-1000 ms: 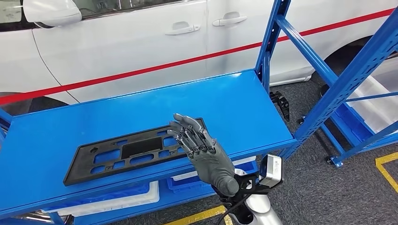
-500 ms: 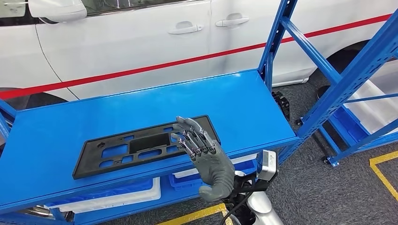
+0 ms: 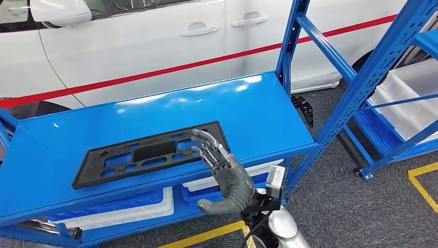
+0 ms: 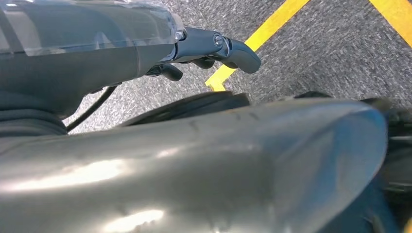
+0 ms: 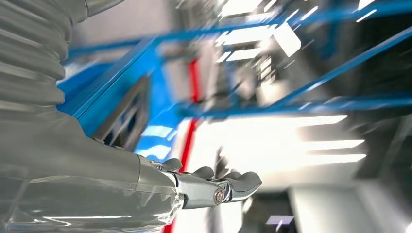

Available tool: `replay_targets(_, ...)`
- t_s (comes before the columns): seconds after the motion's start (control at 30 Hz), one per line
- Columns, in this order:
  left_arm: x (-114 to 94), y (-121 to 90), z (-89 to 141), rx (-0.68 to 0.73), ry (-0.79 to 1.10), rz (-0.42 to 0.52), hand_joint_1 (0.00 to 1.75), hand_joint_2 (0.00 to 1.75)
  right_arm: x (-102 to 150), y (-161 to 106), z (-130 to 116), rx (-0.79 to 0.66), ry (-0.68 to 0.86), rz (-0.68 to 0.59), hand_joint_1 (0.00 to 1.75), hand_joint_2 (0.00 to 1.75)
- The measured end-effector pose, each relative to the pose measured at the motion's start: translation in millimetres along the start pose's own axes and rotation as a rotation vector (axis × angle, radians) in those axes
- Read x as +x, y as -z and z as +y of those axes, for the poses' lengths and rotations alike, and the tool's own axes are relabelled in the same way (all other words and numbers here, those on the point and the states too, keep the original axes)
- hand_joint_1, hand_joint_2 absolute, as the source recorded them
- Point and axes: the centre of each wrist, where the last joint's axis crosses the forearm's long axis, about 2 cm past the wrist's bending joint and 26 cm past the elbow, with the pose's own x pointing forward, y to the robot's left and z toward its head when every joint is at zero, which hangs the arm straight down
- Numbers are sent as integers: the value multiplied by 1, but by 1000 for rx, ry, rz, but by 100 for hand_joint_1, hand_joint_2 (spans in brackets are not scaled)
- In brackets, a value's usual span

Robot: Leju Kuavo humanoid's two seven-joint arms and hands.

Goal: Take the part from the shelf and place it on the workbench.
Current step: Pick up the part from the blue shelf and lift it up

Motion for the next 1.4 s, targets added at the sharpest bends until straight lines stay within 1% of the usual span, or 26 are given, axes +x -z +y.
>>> replay_targets(0.13, 1, 0, 0, -3, 8, -9, 0, 0, -2, 2, 2, -27, -241, 57, 0, 175)
replay_targets(0.2, 0, 0, -1, -5, 9, -12, 0, 0, -2, 2, 5, -26, -316, 64, 0, 175)
replay_targets(0.4, 1, -1, -3, -12, 9, -15, 0, 0, -3, 1, 7, -24, -356, 69, 0, 175)
replay_targets(0.47, 0, -1, -4, -13, 9, -14, 0, 0, -3, 1, 7, -25, -420, 70, 0, 175)
replay_targets(0.7, 2, -1, -6, -17, 9, -22, 0, 0, -3, 10, 17, 3, -898, 30, 0, 175)
replay_targets(0.77, 3, -1, -7, -19, 10, -24, 0, 0, -5, 14, 22, 28, -1004, 11, 0, 175)
replay_targets(0.83, 3, -2, -7, -20, 6, -24, 0, 0, -9, 17, 27, 60, -1078, -4, 0, 175)
replay_targets(1.03, 1, -2, -8, -18, -6, -21, 0, 0, -26, 17, 36, 162, -1252, -10, 0, 175)
replay_targets(1.17, 3, -2, -8, -22, 5, -25, 0, 0, -36, 19, 37, 230, -1370, -11, 0, 175)
replay_targets(1.3, 5, -2, -9, -29, 18, -27, 0, 0, -46, 22, 30, 307, -1408, 25, 0, 175)
replay_targets(1.4, 6, -2, -9, -31, 22, -29, 0, 0, -54, 24, 22, 387, -1412, 74, 0, 175)
